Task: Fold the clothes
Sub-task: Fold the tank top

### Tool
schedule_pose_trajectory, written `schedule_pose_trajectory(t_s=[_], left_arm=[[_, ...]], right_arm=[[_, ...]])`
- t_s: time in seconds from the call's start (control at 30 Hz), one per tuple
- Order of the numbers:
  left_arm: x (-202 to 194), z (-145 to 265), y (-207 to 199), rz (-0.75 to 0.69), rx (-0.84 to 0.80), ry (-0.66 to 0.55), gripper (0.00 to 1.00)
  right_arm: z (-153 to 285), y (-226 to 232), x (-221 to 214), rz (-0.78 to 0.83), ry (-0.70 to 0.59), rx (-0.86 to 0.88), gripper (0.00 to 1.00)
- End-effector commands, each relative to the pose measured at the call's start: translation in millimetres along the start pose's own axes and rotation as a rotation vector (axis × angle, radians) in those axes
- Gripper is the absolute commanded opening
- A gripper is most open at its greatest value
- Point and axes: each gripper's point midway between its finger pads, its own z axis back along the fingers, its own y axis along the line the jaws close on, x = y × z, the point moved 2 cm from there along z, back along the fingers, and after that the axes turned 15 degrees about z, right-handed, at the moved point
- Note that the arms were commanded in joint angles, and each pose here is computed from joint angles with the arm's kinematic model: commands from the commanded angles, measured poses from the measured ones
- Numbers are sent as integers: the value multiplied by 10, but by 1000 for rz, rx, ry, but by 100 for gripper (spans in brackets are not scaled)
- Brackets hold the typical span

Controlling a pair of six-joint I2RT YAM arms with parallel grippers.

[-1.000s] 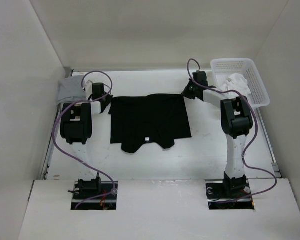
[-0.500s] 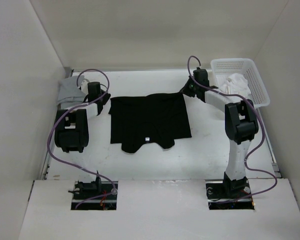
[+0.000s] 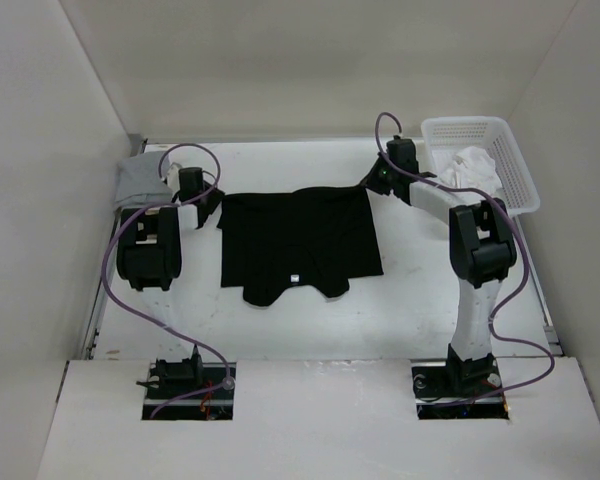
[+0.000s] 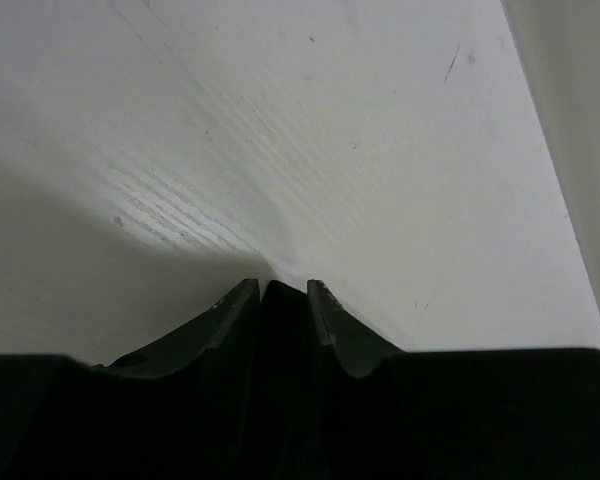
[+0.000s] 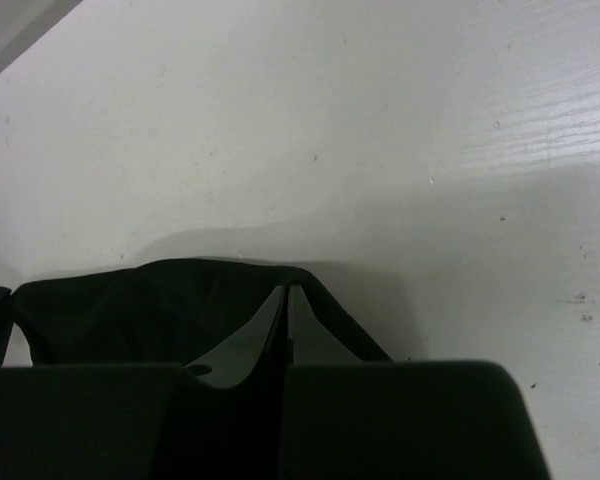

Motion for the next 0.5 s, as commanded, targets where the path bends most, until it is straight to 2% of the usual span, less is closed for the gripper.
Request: schedule_pose_trajectory(t_s=[0.0,0.1,0.3,0.47], left_arm=[[102,-28,-229,13,-71,-16,25],[71,-42,-211,7,-66,-12,23],[76,-43,-232,5,-67,-14,8],[197,111,-333,-10,-68,-63,1]], right_arm=[[-44,65,61,16,-34,29,3],[-56,66,50,12,-34,32,4],[-48,68,41,10,-31,34,4],[50,100,109,11,-56,39,2]])
